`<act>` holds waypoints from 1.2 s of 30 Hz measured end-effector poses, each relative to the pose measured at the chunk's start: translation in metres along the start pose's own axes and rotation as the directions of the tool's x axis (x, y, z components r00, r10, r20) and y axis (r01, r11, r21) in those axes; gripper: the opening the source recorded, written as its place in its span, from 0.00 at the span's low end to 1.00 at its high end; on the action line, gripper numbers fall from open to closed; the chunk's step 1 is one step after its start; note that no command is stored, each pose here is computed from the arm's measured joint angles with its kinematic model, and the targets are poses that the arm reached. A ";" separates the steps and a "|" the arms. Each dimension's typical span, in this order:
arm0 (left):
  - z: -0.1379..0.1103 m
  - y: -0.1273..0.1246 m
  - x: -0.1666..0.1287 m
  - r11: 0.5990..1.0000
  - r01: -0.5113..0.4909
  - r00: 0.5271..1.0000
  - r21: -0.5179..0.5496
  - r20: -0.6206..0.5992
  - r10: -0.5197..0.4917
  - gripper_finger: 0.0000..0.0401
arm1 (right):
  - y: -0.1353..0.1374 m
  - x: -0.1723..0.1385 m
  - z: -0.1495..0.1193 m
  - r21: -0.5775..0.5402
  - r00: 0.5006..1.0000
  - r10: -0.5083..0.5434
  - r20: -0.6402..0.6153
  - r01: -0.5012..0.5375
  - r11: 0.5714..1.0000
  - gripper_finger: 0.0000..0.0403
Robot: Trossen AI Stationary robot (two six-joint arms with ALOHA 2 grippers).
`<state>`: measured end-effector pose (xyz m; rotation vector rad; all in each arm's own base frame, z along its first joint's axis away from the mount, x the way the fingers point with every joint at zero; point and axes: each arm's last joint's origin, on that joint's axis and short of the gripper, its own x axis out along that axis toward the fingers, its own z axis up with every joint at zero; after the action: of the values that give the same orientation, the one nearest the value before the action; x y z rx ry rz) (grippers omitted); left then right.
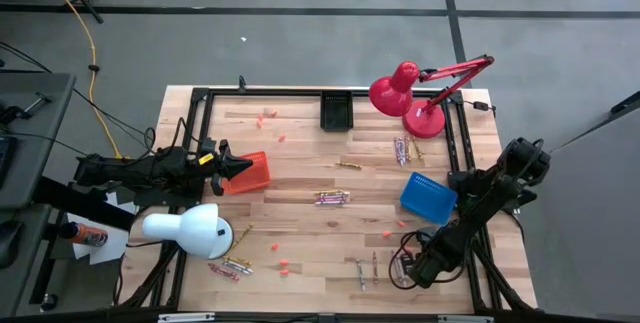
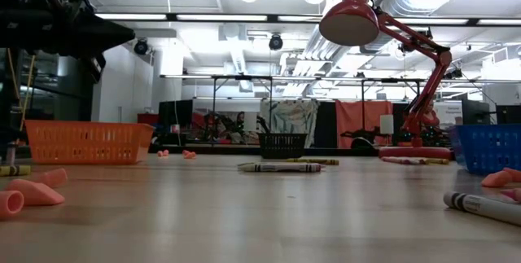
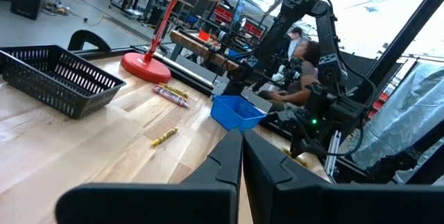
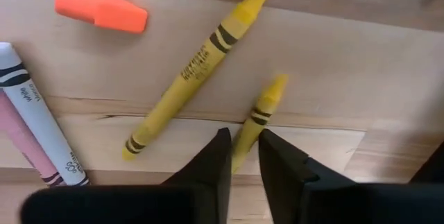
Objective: Sort crayons
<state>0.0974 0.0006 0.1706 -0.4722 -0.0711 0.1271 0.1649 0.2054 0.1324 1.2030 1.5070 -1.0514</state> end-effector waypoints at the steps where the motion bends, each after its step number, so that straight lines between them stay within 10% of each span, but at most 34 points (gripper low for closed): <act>1: 0.000 0.000 0.000 1.000 0.000 1.000 0.000 0.000 0.000 0.01 | 0.000 0.000 0.000 -0.010 1.000 -0.003 0.002 0.003 1.000 0.09; 18: 0.000 0.000 0.000 1.000 0.000 1.000 0.000 0.000 0.000 0.01 | -0.017 -0.047 0.004 -0.325 0.988 0.149 -0.026 -0.149 0.934 0.01; 26: 0.000 0.000 0.000 1.000 0.000 1.000 0.000 -0.001 0.000 0.01 | -0.021 -0.108 0.026 -0.583 0.828 0.559 0.047 -0.431 0.689 0.00; 36: 0.000 0.000 0.000 1.000 0.000 1.000 0.000 0.000 0.000 0.01 | 0.044 -0.145 0.083 -0.880 0.528 0.836 0.152 -0.312 0.357 0.00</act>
<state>0.0974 0.0006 0.1707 -0.4722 -0.0711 0.1273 0.2361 0.1018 0.2518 0.5728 0.6697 -0.0944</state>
